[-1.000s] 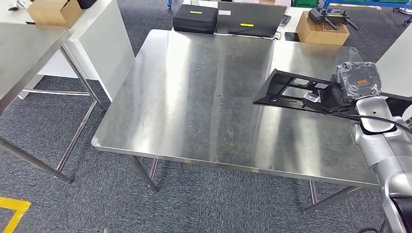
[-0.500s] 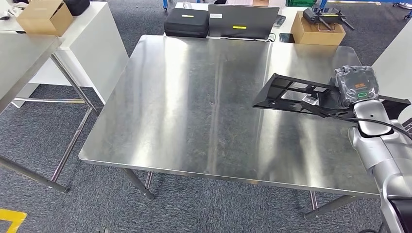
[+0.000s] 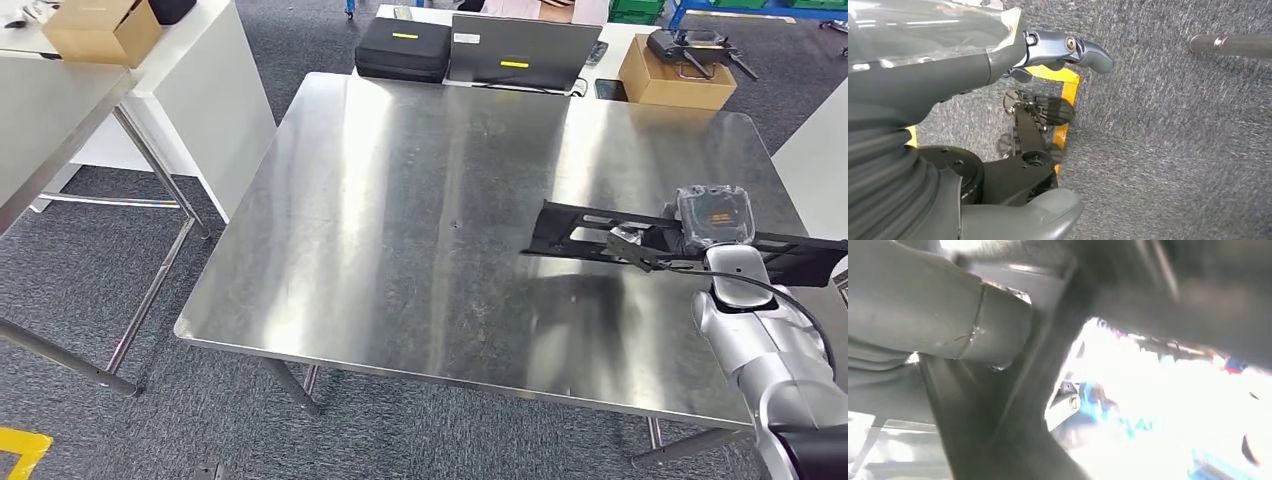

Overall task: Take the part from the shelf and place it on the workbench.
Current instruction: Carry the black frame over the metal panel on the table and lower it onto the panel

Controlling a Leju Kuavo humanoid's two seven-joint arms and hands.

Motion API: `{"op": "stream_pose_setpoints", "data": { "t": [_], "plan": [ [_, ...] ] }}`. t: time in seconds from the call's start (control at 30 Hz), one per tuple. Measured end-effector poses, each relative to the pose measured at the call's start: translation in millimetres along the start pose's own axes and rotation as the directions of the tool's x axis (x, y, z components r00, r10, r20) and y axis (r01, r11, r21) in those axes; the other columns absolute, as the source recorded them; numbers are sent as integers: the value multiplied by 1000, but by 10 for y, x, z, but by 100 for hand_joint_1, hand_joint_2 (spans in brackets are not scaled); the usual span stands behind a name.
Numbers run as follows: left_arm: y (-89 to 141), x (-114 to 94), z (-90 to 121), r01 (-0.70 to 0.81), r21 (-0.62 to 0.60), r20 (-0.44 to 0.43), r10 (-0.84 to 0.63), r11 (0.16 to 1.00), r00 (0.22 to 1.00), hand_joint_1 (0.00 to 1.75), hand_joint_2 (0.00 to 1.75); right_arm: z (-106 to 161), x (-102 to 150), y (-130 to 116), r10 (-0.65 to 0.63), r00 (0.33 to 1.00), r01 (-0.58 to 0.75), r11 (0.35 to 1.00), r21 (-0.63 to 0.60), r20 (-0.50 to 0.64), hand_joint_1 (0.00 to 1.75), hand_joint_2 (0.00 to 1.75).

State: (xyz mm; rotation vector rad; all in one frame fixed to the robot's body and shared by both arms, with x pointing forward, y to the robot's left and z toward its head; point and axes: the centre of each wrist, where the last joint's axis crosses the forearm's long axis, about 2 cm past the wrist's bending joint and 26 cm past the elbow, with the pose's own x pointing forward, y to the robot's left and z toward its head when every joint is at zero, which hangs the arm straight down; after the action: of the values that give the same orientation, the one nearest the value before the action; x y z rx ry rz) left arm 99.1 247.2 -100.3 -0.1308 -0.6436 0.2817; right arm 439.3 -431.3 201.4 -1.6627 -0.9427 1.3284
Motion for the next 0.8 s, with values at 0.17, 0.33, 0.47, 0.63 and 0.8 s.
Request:
{"op": "stream_pose_setpoints", "data": {
  "t": [0.17, 0.33, 0.47, 0.63, 0.8],
  "plan": [
    [3, 9, -4, -2, 0, -4, 2, 1000, 1000, 0, 175, -88, -13, -72, -86, 995, 94, 983, 160, -57, 175, 0],
    [5, 3, -1, -8, 0, -7, 8, 1000, 1000, 0, 175, -165, -55, -154, -131, 987, 151, 958, 243, -95, 175, 0],
    [25, -2, 3, -14, 7, -6, 14, 1000, 1000, 0, 175, -176, -58, -163, -147, 984, 169, 949, 266, -101, 131, 0],
    [32, -21, 13, -36, 2, 6, 36, 999, 999, 0, 175, -210, -50, -212, -160, 983, 179, 944, 279, -89, 0, 0],
    [65, -71, 40, -54, 12, 3, 54, 998, 999, 0, 175, -263, -15, -294, -178, 981, 195, 932, 307, -80, 0, 0]
  ]
}}
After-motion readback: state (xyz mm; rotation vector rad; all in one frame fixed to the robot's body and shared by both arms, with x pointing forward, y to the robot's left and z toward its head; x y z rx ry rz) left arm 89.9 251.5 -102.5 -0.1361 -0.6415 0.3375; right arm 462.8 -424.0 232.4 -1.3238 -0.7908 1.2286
